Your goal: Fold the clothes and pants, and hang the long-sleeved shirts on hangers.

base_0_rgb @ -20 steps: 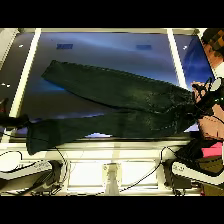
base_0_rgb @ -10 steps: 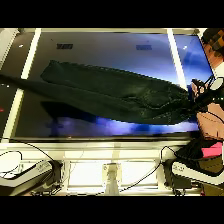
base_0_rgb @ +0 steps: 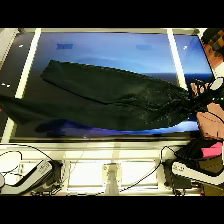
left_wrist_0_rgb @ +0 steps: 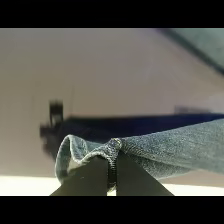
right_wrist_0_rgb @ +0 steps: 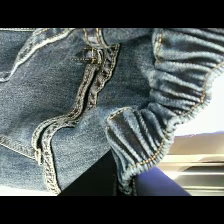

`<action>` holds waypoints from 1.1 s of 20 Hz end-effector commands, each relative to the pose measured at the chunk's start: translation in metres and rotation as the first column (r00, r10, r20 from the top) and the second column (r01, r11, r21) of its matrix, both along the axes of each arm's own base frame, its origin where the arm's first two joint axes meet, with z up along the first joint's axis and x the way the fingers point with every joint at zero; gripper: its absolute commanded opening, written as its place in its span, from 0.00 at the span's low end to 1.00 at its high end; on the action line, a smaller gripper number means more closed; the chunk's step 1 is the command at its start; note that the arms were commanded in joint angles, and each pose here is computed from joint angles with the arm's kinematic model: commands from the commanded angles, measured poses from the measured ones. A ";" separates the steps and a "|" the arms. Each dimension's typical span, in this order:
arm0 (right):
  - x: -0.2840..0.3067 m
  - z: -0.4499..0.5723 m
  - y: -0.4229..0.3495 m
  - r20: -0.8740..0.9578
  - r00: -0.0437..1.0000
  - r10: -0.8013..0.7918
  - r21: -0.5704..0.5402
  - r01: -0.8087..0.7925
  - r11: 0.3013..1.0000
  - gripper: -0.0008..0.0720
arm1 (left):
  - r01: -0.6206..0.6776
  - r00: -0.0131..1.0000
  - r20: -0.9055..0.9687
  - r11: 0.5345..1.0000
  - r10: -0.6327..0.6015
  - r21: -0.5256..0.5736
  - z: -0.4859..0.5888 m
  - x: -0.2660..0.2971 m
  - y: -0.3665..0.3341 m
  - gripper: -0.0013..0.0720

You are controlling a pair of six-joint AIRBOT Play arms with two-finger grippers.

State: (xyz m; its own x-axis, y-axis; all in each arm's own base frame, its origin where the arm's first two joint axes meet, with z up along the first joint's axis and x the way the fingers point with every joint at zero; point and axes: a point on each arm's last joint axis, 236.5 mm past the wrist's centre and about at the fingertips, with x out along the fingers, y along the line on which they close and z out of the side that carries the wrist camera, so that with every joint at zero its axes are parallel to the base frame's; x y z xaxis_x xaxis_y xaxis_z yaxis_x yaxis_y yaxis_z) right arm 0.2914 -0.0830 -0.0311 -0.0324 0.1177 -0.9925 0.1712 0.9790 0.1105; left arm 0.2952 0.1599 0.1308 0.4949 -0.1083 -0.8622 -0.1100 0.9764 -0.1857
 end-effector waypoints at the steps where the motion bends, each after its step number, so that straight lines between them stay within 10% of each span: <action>1: -0.001 0.000 -0.002 -0.002 1.000 0.013 -0.008 -0.013 1.000 0.06 | -0.101 0.979 -0.180 0.994 0.092 -0.042 -0.036 -0.034 0.000 0.06; 10: 0.005 0.000 -0.004 0.022 1.000 0.018 -0.016 -0.018 1.000 0.06 | -0.240 0.938 0.243 0.969 0.245 -0.051 -0.009 0.058 0.033 0.06; 13: 0.007 0.000 -0.005 0.033 0.999 0.017 -0.020 -0.016 1.000 0.06 | -0.110 0.933 0.351 0.991 0.074 0.082 0.007 0.087 0.019 0.06; 22: 0.015 0.000 -0.006 0.066 0.998 0.016 -0.026 -0.014 1.000 0.06 | 0.113 0.976 -0.200 0.982 -0.082 0.149 -0.089 -0.012 0.003 0.06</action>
State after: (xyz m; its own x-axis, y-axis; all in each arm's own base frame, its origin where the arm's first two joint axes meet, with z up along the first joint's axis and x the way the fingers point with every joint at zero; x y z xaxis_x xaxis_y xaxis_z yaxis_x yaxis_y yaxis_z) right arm 0.3030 -0.0884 -0.0319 0.0170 0.0952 -0.9953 0.1503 0.9839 0.0967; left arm 0.3375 0.1541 0.0814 0.5480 -0.0418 -0.8354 -0.0338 0.9968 -0.0720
